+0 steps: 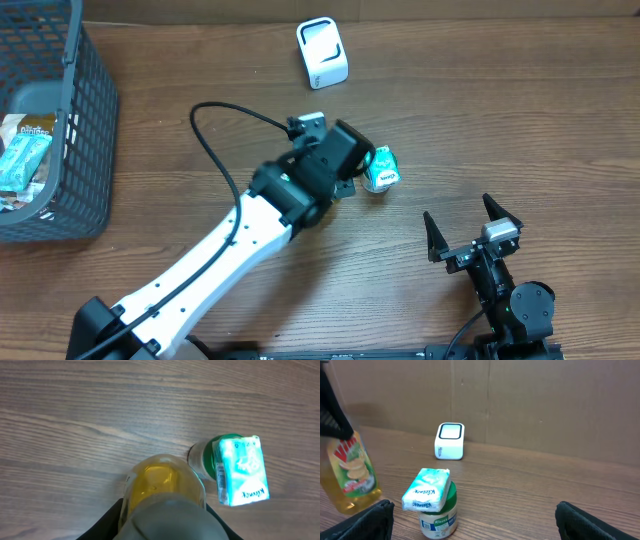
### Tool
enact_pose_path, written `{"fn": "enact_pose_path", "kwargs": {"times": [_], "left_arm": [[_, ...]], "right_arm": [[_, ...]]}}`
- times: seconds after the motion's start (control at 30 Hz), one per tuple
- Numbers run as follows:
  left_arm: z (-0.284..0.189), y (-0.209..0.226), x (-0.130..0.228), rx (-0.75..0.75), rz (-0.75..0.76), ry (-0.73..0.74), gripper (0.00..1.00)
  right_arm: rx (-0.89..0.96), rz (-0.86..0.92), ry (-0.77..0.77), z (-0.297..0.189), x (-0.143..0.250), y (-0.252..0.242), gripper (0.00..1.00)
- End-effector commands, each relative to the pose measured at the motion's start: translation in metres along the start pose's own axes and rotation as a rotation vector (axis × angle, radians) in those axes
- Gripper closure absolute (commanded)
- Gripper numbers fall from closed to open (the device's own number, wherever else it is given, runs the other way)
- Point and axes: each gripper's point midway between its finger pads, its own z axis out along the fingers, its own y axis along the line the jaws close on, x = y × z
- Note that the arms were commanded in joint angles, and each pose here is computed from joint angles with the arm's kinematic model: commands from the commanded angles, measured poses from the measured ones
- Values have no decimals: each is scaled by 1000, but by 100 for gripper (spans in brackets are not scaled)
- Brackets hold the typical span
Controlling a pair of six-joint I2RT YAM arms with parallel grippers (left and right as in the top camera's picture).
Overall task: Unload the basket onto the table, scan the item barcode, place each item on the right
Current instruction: 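Carry the Vim bottle toward the scanner with the left gripper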
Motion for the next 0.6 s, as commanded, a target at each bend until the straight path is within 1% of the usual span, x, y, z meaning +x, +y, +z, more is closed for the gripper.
{"fn": "enact_pose_path", "kwargs": {"times": [0.0, 0.27, 0.37, 0.47, 0.57], "left_arm": [[14, 5, -5, -78, -18, -124, 91], [51, 0, 14, -175, 65, -159, 91], [63, 2, 19, -202, 79, -154, 89], [67, -1, 24, -185, 78, -127, 85], [67, -2, 25, -182, 79, -121, 76]], "right_arm": [[10, -3, 0, 0, 3, -1, 0], [10, -3, 0, 0, 3, -1, 0], [10, -3, 0, 0, 3, -1, 0], [10, -3, 0, 0, 3, -1, 0], [10, -3, 0, 0, 3, -1, 0]]}}
